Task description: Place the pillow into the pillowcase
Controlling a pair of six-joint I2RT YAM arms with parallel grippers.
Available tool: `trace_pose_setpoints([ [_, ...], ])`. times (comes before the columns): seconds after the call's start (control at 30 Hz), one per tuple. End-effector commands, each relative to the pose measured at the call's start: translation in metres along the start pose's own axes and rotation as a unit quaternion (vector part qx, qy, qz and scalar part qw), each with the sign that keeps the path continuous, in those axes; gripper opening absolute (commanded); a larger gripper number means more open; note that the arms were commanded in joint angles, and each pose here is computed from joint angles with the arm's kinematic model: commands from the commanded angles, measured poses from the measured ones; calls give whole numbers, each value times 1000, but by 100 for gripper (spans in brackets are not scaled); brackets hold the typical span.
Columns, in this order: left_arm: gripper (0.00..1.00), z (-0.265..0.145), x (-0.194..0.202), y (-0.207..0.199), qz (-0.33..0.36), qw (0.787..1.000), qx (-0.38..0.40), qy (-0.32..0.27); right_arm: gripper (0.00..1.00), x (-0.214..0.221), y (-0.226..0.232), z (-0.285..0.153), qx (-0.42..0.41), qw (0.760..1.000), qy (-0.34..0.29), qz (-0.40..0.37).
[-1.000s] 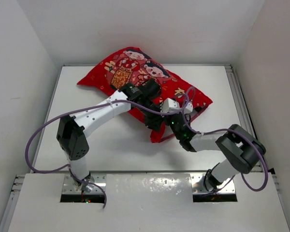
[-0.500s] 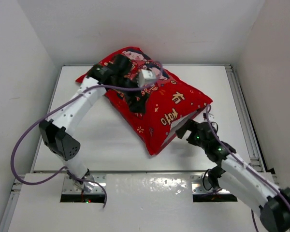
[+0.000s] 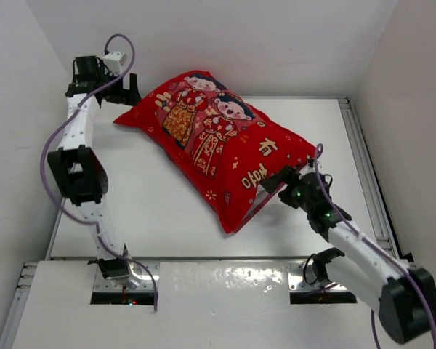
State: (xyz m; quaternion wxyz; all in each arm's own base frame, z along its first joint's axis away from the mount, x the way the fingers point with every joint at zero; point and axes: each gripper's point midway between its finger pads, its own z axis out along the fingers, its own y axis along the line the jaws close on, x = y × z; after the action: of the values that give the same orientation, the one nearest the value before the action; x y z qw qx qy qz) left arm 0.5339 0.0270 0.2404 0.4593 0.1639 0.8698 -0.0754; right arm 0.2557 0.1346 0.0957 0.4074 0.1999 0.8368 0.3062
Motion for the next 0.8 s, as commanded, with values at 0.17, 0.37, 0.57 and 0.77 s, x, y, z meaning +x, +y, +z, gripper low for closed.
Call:
trace_pose_setpoints([
  [0.17,100,111,21,20,4,999,25,-39,85,-38,45,65,-52,997,-26,42],
  [0.37,28,113,92,-34,15,990,137,19,16,-74,45,108,1,999,28,-29],
  [0.57,0,38,144,-55,46,985,143,84,17,-120,82,133,-8,994,83,-73],
  [0.77,0,-39,183,-53,47,988,87,116,88,-149,76,105,-1,995,46,-83],
])
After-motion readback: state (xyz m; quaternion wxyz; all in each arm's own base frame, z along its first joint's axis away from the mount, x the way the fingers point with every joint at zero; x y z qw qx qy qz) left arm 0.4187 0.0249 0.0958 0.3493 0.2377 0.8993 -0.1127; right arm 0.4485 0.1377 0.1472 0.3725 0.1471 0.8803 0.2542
